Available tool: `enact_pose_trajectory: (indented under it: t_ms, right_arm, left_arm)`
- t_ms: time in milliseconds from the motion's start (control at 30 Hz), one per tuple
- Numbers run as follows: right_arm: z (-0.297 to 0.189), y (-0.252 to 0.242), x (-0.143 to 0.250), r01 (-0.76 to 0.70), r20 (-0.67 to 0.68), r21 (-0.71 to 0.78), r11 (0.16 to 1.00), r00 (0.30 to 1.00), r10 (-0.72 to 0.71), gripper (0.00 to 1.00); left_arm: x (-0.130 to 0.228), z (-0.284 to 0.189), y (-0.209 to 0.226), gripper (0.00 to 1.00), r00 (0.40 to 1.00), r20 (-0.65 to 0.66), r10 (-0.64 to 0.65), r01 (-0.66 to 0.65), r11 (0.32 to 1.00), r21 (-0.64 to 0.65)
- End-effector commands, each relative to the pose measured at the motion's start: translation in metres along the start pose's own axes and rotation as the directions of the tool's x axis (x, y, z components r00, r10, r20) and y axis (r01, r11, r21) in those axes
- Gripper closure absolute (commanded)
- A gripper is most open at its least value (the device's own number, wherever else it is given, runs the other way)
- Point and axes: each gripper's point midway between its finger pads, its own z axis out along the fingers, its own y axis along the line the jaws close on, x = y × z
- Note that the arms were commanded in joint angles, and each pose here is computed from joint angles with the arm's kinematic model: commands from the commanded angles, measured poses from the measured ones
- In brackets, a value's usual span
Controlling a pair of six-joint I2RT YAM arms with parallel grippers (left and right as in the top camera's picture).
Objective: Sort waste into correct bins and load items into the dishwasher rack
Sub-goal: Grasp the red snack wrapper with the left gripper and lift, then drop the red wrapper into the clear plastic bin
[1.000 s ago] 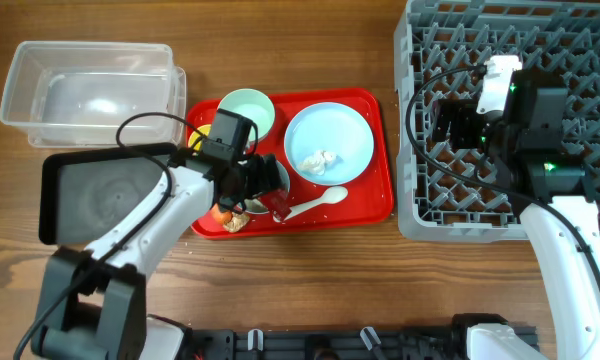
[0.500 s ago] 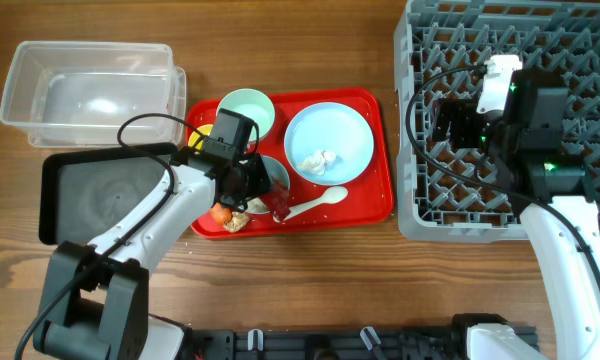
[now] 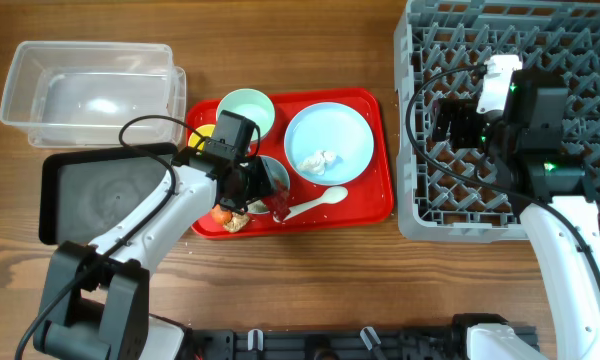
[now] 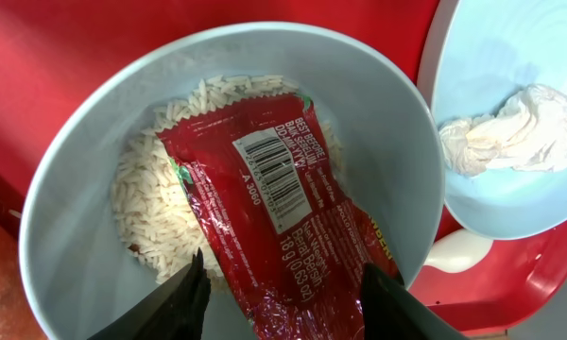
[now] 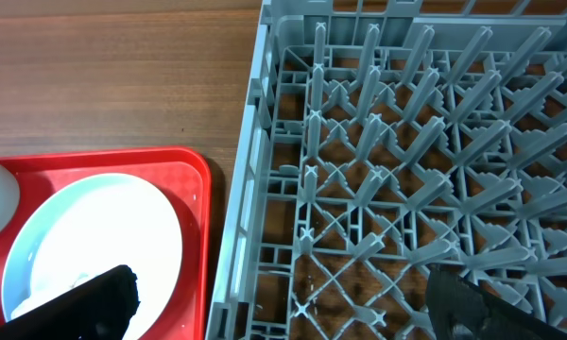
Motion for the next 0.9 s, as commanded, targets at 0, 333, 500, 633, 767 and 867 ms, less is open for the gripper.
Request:
enact_pose_trajectory:
  t_ms: [0,333,500,633,767,867]
  right_arm:
    - [-0.001,0.005,-0.008,0.003,0.018,-0.019,1.0,1.0,-0.003,0.0]
    - [-0.001,0.005,-0.008,0.003,0.018,-0.019,1.0,1.0,-0.003,0.0]
    - [-0.001,0.005,-0.008,0.004,0.018,-0.019,1.0,1.0,-0.004,0.0]
    - [-0.001,0.005,-0.008,0.004,0.018,-0.019,1.0,1.0,-0.003,0.0]
    - [-0.001,0.005,-0.008,0.004,0.018,-0.019,1.0,1.0,-0.004,0.0]
    - [-0.001,0.005,-0.008,0.004,0.018,-0.019,1.0,1.0,-0.004,0.0]
  left_arm:
    - [-0.003,0.001,-0.006,0.47,1.0,-0.001,0.004,-0.004,1.0,0.013]
    - [-0.004,0.012,-0.003,0.75,1.0,-0.014,-0.003,0.003,1.0,0.0]
    - [-0.015,0.002,-0.012,0.96,0.999,0.036,0.007,-0.008,0.999,0.041]
    - [-0.035,-0.021,-0.017,0.96,0.994,0.109,0.014,-0.023,0.996,0.084]
    - [-0.072,-0.064,-0.022,0.96,0.967,0.247,0.057,-0.091,0.988,0.129]
    - [-0.111,-0.103,-0.015,0.96,0.915,0.4,0.055,-0.121,0.982,0.143]
